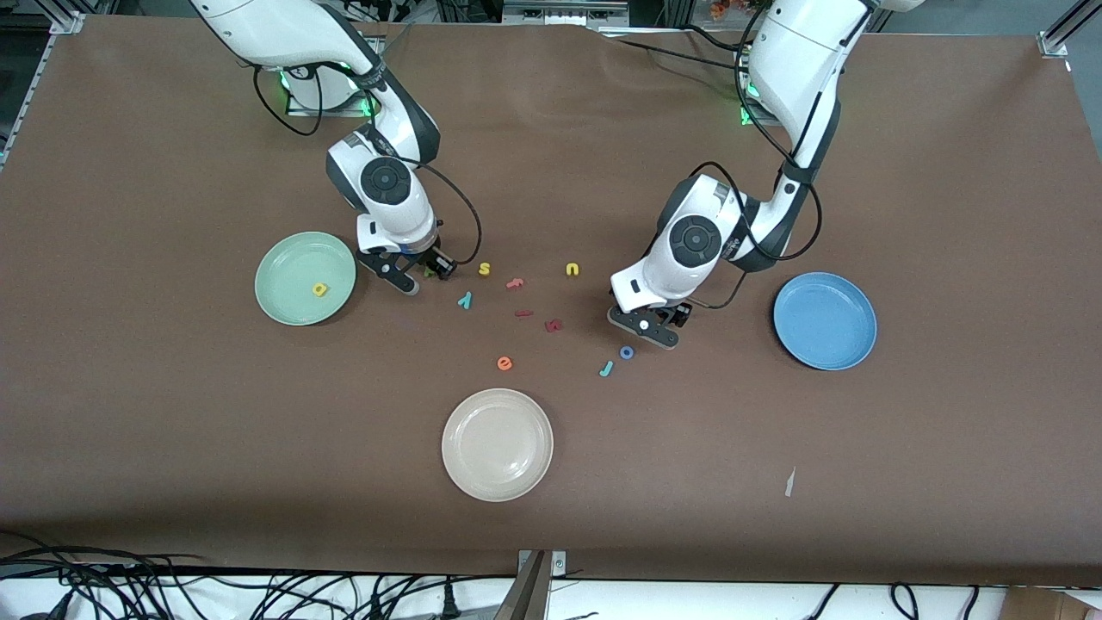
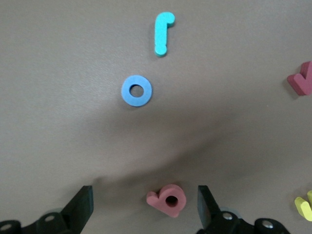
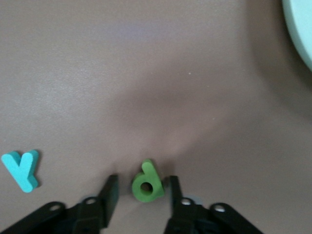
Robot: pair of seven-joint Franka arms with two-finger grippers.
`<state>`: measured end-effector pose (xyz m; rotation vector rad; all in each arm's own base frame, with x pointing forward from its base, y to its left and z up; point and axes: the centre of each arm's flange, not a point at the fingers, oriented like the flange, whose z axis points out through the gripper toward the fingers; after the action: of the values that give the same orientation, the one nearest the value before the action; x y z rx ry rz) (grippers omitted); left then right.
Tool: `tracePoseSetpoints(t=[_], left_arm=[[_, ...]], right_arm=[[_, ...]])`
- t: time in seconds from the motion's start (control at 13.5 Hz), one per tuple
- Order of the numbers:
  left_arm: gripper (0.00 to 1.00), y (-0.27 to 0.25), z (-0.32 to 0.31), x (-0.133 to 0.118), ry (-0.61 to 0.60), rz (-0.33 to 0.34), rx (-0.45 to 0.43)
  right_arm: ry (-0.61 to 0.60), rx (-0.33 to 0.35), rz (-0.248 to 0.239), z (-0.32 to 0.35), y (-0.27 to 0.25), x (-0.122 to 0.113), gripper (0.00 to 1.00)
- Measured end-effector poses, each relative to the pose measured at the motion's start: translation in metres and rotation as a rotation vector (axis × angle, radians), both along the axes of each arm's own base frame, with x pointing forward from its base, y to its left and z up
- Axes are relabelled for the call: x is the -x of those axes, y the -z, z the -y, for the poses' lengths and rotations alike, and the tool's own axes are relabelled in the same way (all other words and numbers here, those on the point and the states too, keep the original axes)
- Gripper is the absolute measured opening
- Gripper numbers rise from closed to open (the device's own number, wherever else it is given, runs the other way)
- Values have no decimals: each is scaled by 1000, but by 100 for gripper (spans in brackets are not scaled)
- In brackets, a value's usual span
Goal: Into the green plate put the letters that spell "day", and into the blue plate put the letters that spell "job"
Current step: 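Grasp the green letter with the right gripper while the left grasps pink letter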
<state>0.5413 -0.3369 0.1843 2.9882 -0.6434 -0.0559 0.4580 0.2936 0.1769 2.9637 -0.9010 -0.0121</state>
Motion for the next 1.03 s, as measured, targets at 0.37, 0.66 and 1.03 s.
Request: tracePoseSetpoints(t=[0.37, 0.66, 1.03], left_arm=[[94, 8, 9, 14, 24, -17, -11], [92, 10, 7, 15, 23, -20, -14], [78, 15, 9, 18, 27, -21, -15]], right_arm=[[-8, 22, -11, -5, -10, -12, 28], [-106, 126, -76, 10, -59, -46, 28], [-320, 182, -145, 134, -91, -86, 28]])
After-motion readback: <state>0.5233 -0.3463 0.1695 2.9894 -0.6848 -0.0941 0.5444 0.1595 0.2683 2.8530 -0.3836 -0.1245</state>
